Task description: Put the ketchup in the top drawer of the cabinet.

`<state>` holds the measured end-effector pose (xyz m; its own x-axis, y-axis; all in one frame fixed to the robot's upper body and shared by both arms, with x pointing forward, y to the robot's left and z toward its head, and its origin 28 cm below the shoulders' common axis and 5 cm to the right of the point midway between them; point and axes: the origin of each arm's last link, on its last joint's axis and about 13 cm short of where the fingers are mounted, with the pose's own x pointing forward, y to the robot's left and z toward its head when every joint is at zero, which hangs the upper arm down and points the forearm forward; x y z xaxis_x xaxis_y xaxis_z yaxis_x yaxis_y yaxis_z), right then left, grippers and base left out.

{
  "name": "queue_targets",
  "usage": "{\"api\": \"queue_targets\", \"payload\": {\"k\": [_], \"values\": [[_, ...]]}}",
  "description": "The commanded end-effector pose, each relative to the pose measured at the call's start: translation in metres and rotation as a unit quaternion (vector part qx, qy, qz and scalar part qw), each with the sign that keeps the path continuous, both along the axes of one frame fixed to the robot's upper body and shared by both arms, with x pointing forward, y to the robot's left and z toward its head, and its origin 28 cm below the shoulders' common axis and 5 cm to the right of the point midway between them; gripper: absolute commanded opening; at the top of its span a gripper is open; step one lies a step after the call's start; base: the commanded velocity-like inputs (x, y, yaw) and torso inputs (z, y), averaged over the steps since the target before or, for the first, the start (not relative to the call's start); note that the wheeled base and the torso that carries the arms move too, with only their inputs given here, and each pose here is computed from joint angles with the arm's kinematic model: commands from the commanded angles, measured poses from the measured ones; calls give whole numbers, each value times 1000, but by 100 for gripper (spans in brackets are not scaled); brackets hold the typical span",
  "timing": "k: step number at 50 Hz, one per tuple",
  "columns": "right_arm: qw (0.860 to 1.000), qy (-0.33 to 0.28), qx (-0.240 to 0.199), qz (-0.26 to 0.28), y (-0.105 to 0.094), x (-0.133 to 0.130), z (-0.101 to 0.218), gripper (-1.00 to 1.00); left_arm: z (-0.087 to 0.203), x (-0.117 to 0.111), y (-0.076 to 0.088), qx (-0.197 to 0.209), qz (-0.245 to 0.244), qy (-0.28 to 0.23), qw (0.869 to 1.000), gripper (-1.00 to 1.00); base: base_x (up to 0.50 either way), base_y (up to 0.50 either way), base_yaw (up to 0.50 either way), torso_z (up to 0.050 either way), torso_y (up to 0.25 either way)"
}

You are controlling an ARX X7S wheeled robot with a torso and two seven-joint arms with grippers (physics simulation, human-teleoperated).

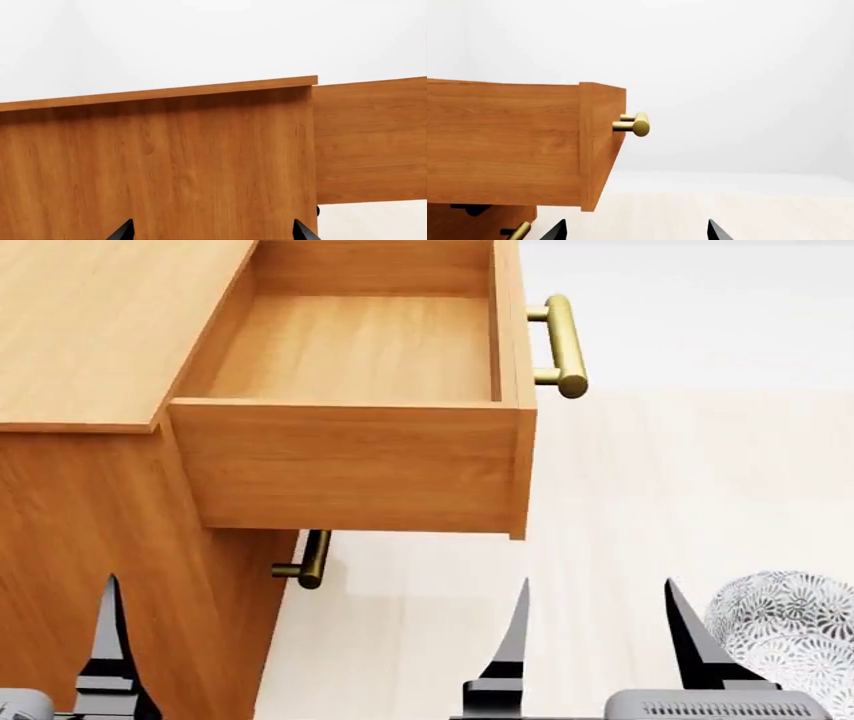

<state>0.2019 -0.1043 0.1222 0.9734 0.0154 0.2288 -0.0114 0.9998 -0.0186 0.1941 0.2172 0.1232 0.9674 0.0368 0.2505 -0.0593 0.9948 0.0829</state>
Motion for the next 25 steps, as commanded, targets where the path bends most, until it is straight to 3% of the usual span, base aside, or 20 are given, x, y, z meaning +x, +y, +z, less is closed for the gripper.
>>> {"api": "queue_targets", "payload": {"k": [1,5,6,14,25], "values": [[1000,-3,2,2,-1,0,1,100,0,1,0,-1,-1,1,1000,100,0,0,0,0,0],[1000,5,11,3,-1,1,1,100,0,0,-1,0,-1,1,1000,100,0,-89,0,0,0],[1000,9,26,10,-1,1,2,100,0,0,-1,0,-1,1,1000,100,0,-500,0,0,0],[1000,-1,20,6,-1,0,-4,100,0,0,-1,1,-2,1,1000,100,0,-487,0,0,0],[1000,0,12,5,-1,0,1,100,-2,1,-1,1,-2,3,1000,100,0,0,0,0,0]]}}
